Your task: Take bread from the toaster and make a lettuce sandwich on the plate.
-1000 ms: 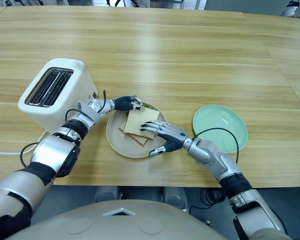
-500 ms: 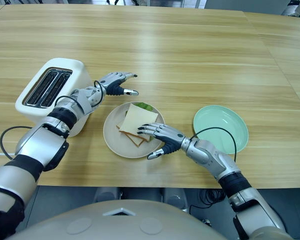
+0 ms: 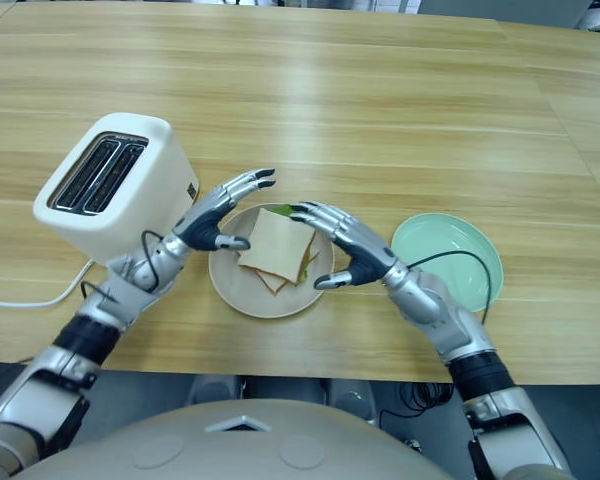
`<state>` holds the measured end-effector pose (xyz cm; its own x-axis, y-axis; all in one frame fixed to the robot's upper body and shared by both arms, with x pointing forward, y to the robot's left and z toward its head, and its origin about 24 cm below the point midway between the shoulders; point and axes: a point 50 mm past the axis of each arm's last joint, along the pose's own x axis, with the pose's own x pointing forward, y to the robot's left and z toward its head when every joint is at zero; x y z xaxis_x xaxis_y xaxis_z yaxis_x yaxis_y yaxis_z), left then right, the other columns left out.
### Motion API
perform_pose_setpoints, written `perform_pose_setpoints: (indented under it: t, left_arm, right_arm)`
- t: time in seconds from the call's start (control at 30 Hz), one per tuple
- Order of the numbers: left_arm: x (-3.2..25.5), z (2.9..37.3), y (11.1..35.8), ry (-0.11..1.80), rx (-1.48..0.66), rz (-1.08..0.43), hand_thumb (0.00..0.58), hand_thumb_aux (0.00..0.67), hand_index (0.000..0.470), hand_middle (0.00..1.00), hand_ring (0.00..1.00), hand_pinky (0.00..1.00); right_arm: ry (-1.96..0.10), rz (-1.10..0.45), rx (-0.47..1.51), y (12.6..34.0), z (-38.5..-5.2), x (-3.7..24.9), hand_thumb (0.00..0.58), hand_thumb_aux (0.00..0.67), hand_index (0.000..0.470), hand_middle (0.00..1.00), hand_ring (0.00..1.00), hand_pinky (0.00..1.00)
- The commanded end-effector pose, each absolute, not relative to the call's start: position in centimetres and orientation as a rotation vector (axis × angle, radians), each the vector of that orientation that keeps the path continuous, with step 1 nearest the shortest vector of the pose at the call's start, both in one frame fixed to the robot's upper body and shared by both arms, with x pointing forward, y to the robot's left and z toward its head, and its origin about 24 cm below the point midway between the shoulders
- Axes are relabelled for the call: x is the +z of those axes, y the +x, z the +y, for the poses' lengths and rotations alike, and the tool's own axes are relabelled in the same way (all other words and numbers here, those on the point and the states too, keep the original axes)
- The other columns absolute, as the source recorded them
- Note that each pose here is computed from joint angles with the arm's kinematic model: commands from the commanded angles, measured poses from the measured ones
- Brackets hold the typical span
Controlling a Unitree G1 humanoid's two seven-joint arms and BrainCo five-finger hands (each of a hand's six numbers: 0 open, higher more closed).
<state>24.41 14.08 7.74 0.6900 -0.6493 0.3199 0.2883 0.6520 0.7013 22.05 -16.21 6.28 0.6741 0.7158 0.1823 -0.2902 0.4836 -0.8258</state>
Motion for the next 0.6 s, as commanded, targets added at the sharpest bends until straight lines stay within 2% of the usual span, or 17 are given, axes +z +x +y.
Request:
perform_pose_setpoints:
  t: [0.03, 0.07, 0.1, 0.13, 0.17, 0.2, 0.4, 0.6]
  left_arm:
    - [7.2, 14.4, 22.3, 0.518, -0.593, -0.546, 0.58, 0.67, 0.46, 0.64, 0.64, 0.64]
    - [7.0, 14.5, 21.6, 0.489, -0.609, -0.528, 0.58, 0.67, 0.46, 0.64, 0.64, 0.64]
    - [6.7, 14.7, 20.9, 0.464, -0.63, -0.506, 0.58, 0.67, 0.46, 1.0, 1.0, 1.0]
    - [6.5, 14.9, 20.3, 0.442, -0.652, -0.485, 0.58, 0.67, 0.46, 1.0, 1.0, 1.0]
    - [6.4, 15.1, 19.8, 0.416, -0.669, -0.467, 0.58, 0.67, 0.46, 1.0, 1.0, 1.0]
    - [6.4, 15.5, 19.3, 0.395, -0.686, -0.449, 0.58, 0.67, 0.46, 1.0, 1.0, 1.0]
    - [5.8, 16.8, 16.6, 0.284, -0.802, -0.334, 0.58, 0.67, 0.46, 1.0, 1.0, 1.0]
    - [4.4, 19.0, 14.5, 0.291, -0.877, -0.193, 0.58, 0.67, 0.46, 1.0, 1.0, 1.0]
  right_arm:
    - [-0.884, -0.451, 0.706, 21.0, -17.4, 4.7, 0.0, 0.0, 0.0, 0.13, 0.13, 0.13]
    - [-0.885, -0.432, 0.722, 20.7, -17.6, 4.4, 0.0, 0.0, 0.0, 0.13, 0.13, 0.13]
    - [-0.883, -0.413, 0.738, 20.4, -17.8, 4.1, 0.494, 0.413, 0.283, 0.64, 0.64, 0.64]
    - [-0.875, -0.398, 0.752, 20.1, -18.0, 4.0, 0.494, 0.413, 0.283, 0.64, 0.64, 0.64]
    - [-0.867, -0.386, 0.767, 19.9, -18.0, 3.9, 0.574, 0.602, 0.413, 0.98, 0.98, 0.98]
    - [-0.861, -0.373, 0.786, 19.6, -18.1, 3.7, 0.58, 0.67, 0.46, 1.0, 1.0, 1.0]
    - [-0.797, -0.307, 0.892, 17.8, -18.1, 3.0, 0.58, 0.67, 0.46, 1.0, 1.0, 1.0]
    - [-0.725, -0.253, 0.989, 15.8, -18.3, 3.2, 0.58, 0.67, 0.46, 1.0, 1.0, 1.0]
